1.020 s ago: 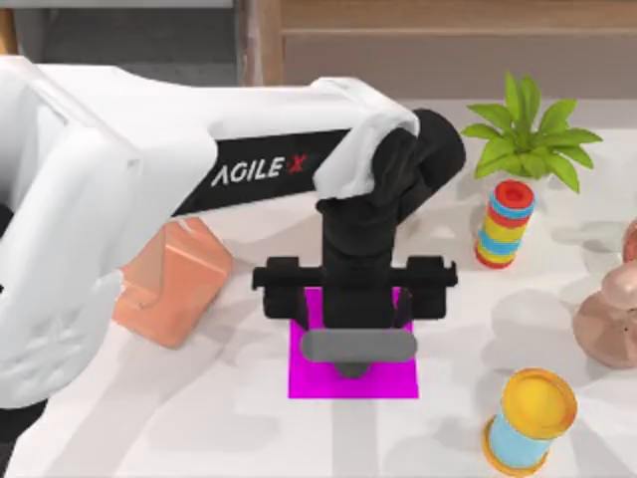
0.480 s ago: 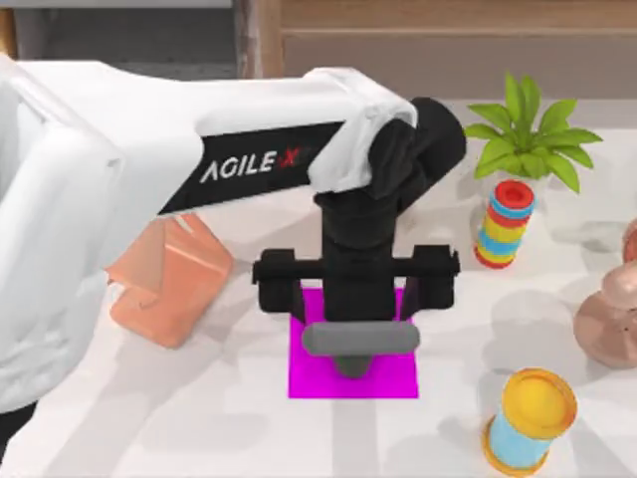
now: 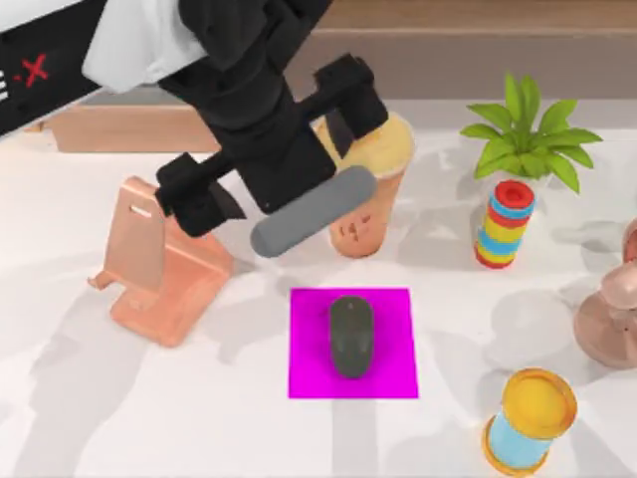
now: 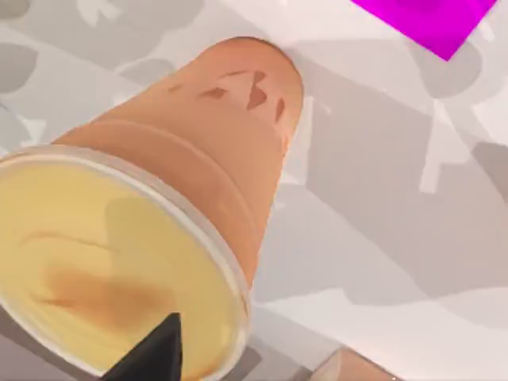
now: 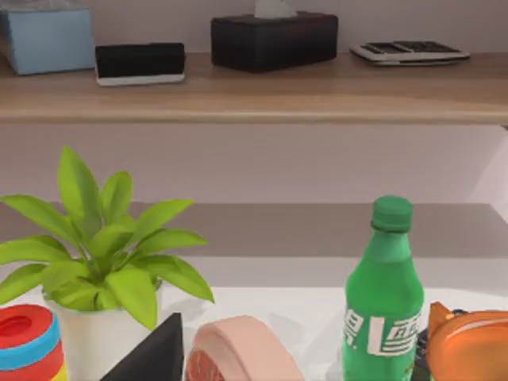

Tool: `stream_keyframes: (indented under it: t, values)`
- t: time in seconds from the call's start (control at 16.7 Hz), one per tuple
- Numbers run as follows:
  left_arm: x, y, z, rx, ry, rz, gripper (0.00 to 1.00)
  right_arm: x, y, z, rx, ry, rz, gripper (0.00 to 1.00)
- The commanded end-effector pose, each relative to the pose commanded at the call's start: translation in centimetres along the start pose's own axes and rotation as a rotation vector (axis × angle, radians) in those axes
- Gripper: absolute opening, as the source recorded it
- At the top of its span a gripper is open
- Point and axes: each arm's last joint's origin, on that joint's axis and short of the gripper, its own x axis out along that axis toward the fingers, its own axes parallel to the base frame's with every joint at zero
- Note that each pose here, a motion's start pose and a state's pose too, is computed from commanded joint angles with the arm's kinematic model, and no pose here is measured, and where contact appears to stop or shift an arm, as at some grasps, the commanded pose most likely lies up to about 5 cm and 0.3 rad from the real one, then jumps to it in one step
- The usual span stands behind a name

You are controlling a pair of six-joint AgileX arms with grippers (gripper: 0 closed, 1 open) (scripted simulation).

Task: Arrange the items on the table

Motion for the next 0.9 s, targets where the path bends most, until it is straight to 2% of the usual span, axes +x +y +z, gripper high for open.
stream_keyframes:
  t: [0.18,0.3,0.42,0.66,0.78,0.9]
  values:
    - [-1.9,-5.1,-3.7,-0.377,0.057,-0.032,1.00,0.0,0.0,0.0,0.000,0.000,0.000,1.00]
    - [-1.7,-9.3,-5.9,-0.659,0.081,-0.098,1.00,0.0,0.0,0.0,0.000,0.000,0.000,1.00]
    - [-0.7,-13.9,-7.4,-0.951,0.092,-0.195,1.00,0.0,0.0,0.0,0.000,0.000,0.000,1.00]
    - [1.8,-23.2,-8.5,-1.514,0.106,-0.402,1.00,0.0,0.0,0.0,0.000,0.000,0.000,1.00]
    - [2.4,-27.0,-8.5,-1.757,0.128,-0.456,1.00,0.0,0.0,0.0,0.000,0.000,0.000,1.00]
    - [2.6,-29.9,-8.6,-1.959,0.161,-0.463,1.00,0.0,0.0,0.0,0.000,0.000,0.000,1.00]
